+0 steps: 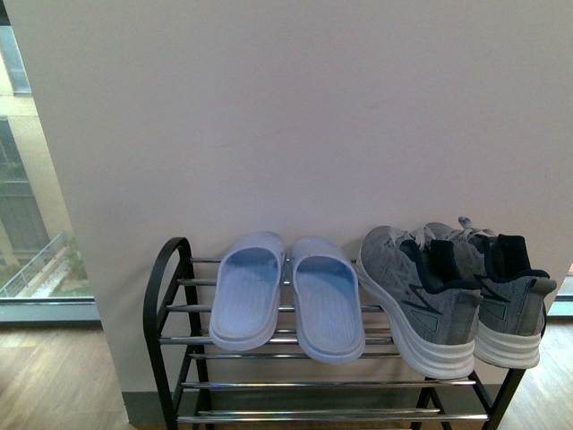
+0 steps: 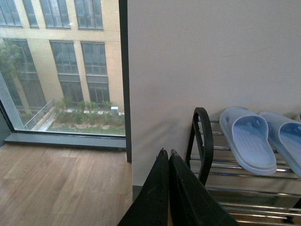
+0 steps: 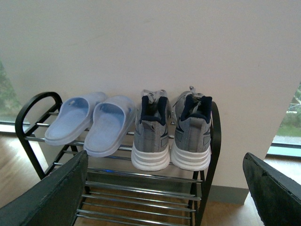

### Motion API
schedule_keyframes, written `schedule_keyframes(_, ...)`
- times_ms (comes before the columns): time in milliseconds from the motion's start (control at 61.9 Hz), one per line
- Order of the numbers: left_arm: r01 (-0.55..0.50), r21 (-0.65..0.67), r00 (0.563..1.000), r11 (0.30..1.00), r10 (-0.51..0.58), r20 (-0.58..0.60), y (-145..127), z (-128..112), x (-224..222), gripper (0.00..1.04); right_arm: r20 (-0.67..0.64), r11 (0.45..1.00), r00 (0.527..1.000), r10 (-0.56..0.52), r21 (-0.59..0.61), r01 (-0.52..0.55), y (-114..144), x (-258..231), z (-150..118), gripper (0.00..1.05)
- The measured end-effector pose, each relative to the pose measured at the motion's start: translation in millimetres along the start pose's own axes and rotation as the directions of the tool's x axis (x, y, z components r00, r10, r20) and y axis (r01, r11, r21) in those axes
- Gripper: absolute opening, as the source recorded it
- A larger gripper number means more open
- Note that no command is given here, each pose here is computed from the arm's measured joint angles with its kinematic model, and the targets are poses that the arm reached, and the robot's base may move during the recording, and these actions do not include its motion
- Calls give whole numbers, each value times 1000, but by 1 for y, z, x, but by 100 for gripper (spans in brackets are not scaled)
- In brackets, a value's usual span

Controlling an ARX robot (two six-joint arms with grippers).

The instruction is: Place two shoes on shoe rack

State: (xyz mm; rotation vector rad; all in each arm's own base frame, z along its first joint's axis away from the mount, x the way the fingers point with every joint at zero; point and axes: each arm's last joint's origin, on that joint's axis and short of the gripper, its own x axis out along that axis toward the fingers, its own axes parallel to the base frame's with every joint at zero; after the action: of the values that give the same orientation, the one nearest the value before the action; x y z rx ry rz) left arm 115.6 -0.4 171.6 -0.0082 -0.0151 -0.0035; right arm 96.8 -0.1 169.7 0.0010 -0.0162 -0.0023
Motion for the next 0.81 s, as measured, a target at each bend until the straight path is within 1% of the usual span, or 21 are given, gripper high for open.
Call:
schedule_keyframes(452,0,0,1000,1000,0,0,0,-1,-8,1,0,1000,1000,0,0,0,0,0,0,95)
schedule_keyframes(517,0,0,999,1000,0,-34,0,-5,-15,1,0,1000,1000,0,0,0,0,0,0,95)
schedule_keyframes(582,0,0,1000,1000,0,-13,0,-4,-18,1,0,1000,1000,0,0,0,0,0,0,95)
schedule_keyframes(760,-1,0,1000,1000,1,-17,0,-4,-18,1,0,1000,1000,0,0,0,0,0,0,95)
schedule_keyframes(792,-1,0,1000,1000,1,-16,0,-4,-18,7,0,1000,1000,0,0,0,0,0,0,95)
schedule_keyframes(808,-1,0,1000,1000,1,-16,0,-4,-18,13,0,1000,1000,0,0,0,0,0,0,95)
